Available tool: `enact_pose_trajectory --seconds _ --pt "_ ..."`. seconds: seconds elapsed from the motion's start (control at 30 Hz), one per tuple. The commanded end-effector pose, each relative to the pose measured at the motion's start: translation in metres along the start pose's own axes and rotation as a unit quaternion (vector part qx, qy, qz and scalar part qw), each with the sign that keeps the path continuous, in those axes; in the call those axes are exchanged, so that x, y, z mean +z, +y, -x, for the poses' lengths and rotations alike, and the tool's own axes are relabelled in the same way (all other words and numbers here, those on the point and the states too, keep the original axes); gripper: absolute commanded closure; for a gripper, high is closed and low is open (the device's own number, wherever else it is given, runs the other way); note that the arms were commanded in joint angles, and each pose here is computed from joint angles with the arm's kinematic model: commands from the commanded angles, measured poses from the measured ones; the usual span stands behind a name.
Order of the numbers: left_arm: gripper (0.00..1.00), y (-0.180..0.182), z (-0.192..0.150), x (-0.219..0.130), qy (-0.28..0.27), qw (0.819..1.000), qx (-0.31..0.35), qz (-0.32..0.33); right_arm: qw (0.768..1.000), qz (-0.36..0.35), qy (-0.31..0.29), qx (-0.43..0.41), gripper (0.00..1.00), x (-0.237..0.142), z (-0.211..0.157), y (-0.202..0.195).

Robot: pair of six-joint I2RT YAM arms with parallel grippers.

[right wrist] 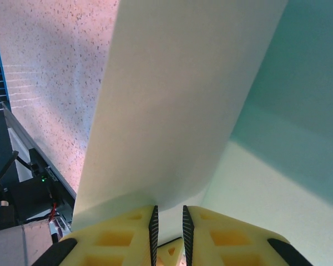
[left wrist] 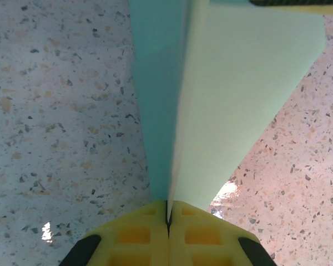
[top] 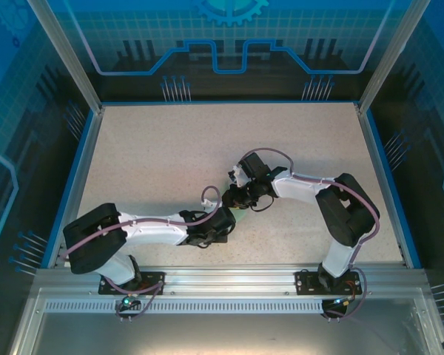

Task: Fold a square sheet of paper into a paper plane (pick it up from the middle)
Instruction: Fourth fold the wing at the center of the table.

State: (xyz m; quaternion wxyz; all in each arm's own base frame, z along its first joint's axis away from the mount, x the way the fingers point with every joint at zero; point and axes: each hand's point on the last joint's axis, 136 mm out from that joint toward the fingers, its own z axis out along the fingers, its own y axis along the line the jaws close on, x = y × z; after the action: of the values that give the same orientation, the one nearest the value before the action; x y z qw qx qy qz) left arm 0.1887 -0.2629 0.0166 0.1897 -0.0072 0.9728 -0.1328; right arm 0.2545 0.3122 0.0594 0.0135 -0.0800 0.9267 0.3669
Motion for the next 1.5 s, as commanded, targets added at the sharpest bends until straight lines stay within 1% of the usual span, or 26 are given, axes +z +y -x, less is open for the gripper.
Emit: enact_pose_trajectory --seconds 0.0,0.07,0.13,0.2,0.3,0.4,0.57,0.7,0.87,0.97,1.1,1.2,1.3,1.37,1.47 --pt "0.92 -0.007 -0.008 0.005 0.019 1.0 0.004 -0.007 1.0 0.005 0.015 -0.005 0.77 0.005 -0.005 0.005" --pt "0.92 -0.011 -0.008 0.005 0.019 1.0 0.007 -0.02 1.0 0.002 0.016 -0.004 0.77 0.005 -0.006 0.004" --pt "0.87 -0.014 -0.006 0.003 0.016 0.999 0.009 -0.026 1.0 0.002 0.016 -0.005 0.78 0.006 -0.006 0.003" --pt "0.86 -0.017 -0.003 -0.001 0.013 0.999 0.013 -0.033 1.0 0.001 0.016 -0.004 0.78 0.006 -0.006 0.002" --pt "0.78 -0.019 0.002 -0.008 0.003 0.999 0.015 -0.038 1.0 -0.001 0.015 -0.004 0.78 0.005 -0.006 0.002" --pt "0.75 -0.02 0.004 -0.013 -0.002 0.999 0.015 -0.041 1.0 -0.001 0.015 -0.005 0.78 0.004 -0.007 0.003" --pt "0.74 -0.02 0.008 -0.016 -0.011 0.999 0.009 -0.042 1.0 -0.002 0.015 -0.005 0.78 0.003 -0.007 0.003" --pt "0.76 -0.019 0.007 -0.012 -0.009 0.999 0.007 -0.036 1.0 -0.002 0.015 -0.006 0.78 0.003 -0.006 0.003" --pt "0.87 -0.013 0.006 -0.008 -0.007 1.0 -0.007 -0.024 1.0 0.0 0.016 -0.007 0.78 0.003 -0.006 0.004" --pt "0.91 -0.009 0.006 -0.006 -0.007 0.999 -0.018 -0.028 1.0 0.001 0.016 -0.008 0.78 0.003 -0.006 0.005" --pt "0.94 -0.006 0.008 -0.003 -0.007 0.998 -0.032 -0.046 1.0 -0.002 0.017 -0.008 0.78 0.002 -0.006 0.004" --pt "0.97 -0.009 0.007 0.0 -0.002 0.995 -0.042 -0.086 1.0 -0.004 0.013 -0.009 0.77 0.0 -0.005 0.004" --pt "0.99 -0.009 0.004 0.005 0.01 0.992 -0.053 -0.112 1.0 -0.004 0.006 -0.011 0.74 -0.005 -0.003 0.007" --pt "1.0 -0.007 0.002 0.007 0.013 0.99 -0.06 -0.125 1.0 -0.005 -0.006 -0.013 0.71 -0.012 0.0 0.009" --pt "1.0 -0.005 0.002 0.009 0.015 0.988 -0.068 -0.141 1.0 -0.006 -0.02 -0.01 0.68 -0.023 0.003 0.007"
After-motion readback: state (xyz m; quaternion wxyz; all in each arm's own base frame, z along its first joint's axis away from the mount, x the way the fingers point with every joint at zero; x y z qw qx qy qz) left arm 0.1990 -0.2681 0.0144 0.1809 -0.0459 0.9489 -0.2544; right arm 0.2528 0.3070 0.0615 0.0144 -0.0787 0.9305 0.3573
